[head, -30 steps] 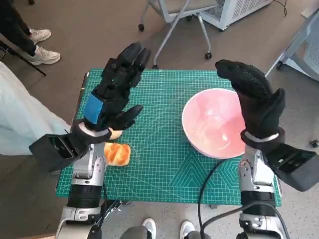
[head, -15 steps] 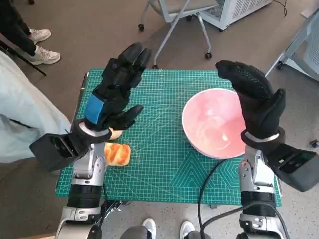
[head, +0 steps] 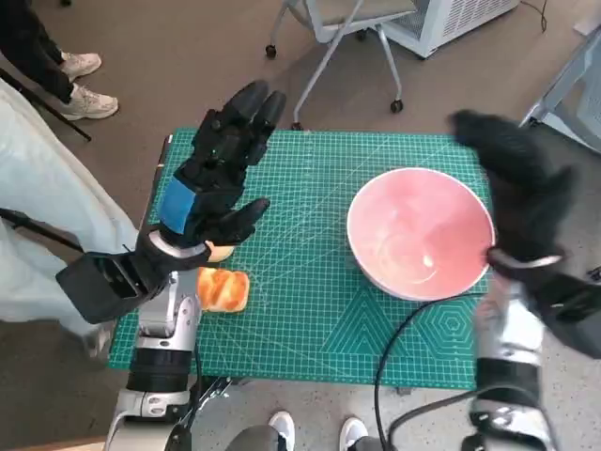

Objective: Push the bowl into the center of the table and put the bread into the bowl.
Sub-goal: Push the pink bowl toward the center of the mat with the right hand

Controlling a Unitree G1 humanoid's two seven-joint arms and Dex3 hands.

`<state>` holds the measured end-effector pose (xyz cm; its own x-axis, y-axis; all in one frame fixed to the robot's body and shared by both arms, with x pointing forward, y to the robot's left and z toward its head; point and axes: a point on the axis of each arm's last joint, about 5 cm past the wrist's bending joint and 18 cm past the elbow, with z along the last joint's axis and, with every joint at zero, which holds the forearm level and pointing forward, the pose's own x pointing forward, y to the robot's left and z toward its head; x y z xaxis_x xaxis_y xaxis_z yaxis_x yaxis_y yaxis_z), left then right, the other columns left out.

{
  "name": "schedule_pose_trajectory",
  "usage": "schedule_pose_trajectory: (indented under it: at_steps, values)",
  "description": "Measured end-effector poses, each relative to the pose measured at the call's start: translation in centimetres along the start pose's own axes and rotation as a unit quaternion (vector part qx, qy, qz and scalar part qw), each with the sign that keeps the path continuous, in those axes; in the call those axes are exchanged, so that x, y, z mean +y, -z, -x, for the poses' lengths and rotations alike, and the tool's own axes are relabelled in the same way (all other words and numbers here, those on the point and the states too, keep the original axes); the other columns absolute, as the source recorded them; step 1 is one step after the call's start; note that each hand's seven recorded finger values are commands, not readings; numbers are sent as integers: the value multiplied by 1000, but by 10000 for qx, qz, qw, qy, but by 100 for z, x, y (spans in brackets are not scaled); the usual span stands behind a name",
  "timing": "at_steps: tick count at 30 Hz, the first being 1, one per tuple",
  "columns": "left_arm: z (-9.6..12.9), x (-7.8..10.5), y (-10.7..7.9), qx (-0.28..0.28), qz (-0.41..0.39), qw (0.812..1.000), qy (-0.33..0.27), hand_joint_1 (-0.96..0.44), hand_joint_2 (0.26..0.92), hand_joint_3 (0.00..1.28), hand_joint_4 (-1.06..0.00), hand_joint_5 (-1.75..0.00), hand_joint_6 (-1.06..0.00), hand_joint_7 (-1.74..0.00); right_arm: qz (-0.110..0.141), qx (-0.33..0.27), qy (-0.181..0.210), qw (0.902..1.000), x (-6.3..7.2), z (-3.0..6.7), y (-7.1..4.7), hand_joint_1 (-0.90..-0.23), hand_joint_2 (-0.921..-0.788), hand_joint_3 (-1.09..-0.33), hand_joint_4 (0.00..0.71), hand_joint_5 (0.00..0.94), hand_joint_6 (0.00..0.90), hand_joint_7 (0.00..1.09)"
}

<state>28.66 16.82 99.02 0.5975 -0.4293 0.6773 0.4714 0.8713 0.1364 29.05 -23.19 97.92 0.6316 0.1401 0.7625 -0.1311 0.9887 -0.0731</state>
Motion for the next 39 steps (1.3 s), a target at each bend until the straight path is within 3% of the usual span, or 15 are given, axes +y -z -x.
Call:
schedule_pose_trajectory:
  at_steps: [7,13,19,22,29,39]
  values:
    - [15,11,8,-13,-24,10000,-44,-603,921,439,-90,-6,1,-395,542,370,947,9933,-294,104,47,-630,-921,-779,195,0,174,286]
    - [32,12,33,18,-16,10000,-80,-614,921,441,-91,-6,1,-395,632,990,1685,9787,-444,203,126,-630,-921,-786,177,0,167,274]
    - [43,17,47,56,-3,9999,-121,-617,921,443,-91,-6,1,-396,363,1701,2170,9606,-494,334,224,-607,-921,-795,96,0,151,251]
    - [42,16,46,42,-10,9999,-127,-617,921,443,-93,-7,1,-396,175,2003,2315,9518,-489,387,269,-574,-921,-834,61,0,132,227]
    - [44,23,41,21,-28,9999,-142,-617,921,443,-95,-8,1,-396,-209,2629,2475,9323,-428,485,368,-536,-921,-901,46,4,129,197]
    - [54,51,29,4,-37,9999,-129,-610,921,441,-95,-8,1,-394,-747,3301,2470,9080,-122,552,550,-544,-921,-909,86,15,143,180]
